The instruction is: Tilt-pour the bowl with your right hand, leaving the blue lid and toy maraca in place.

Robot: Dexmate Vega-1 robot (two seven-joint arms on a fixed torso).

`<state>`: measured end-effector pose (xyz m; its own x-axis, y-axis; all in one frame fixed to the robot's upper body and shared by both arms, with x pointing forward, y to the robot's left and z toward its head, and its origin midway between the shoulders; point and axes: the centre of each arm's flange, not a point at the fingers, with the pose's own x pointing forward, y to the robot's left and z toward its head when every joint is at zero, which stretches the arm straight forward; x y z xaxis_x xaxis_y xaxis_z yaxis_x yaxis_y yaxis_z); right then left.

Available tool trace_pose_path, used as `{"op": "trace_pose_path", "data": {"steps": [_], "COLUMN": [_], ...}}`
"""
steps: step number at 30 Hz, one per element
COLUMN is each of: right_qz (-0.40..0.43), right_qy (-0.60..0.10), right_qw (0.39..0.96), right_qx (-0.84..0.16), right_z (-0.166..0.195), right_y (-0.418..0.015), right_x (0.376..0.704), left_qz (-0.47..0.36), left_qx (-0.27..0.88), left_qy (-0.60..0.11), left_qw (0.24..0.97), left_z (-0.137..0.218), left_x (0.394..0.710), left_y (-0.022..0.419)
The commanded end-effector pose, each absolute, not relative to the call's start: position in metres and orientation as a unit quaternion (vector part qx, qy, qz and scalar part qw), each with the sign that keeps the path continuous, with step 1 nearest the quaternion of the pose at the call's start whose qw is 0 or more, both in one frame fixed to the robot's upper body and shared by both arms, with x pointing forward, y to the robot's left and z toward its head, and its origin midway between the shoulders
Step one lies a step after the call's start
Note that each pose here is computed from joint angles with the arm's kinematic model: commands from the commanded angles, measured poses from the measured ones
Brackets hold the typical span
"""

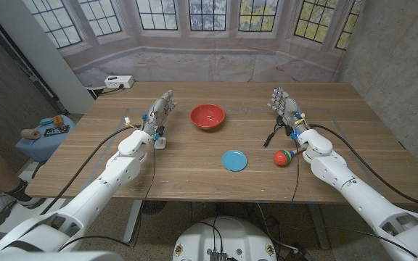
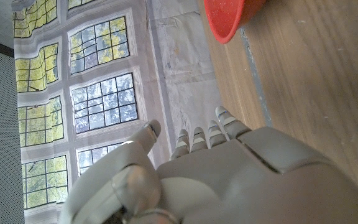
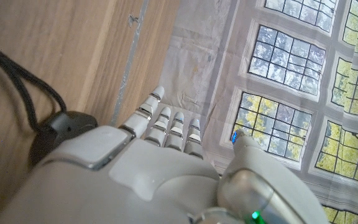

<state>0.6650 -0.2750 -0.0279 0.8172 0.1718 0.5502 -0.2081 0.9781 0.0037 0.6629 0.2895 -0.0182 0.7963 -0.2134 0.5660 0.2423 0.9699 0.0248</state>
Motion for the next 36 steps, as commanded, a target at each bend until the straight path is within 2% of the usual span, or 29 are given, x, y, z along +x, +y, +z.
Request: {"op": "trace_pose_path", "data": {"steps": [1,36], "right_qz": [0.100,0.117], "right_qy": [-0.279,-0.275], "right_qw": [0.954,0.954], "right_qx": [0.033,-0.018], "right_z": [-0.024,-0.010], "right_y": [-0.255,-0.239], "right_x": [0.673,0.658], "left_qz": [-0.142,-0.138], "left_qx": [-0.011,-0.003], "left_qy": [-0.291,-0.293], "left_qw": [0.946,0.946], "left_z": [-0.009,-0.017], "left_x": [0.677,0.656], "left_y": [0.293,0.299]}}
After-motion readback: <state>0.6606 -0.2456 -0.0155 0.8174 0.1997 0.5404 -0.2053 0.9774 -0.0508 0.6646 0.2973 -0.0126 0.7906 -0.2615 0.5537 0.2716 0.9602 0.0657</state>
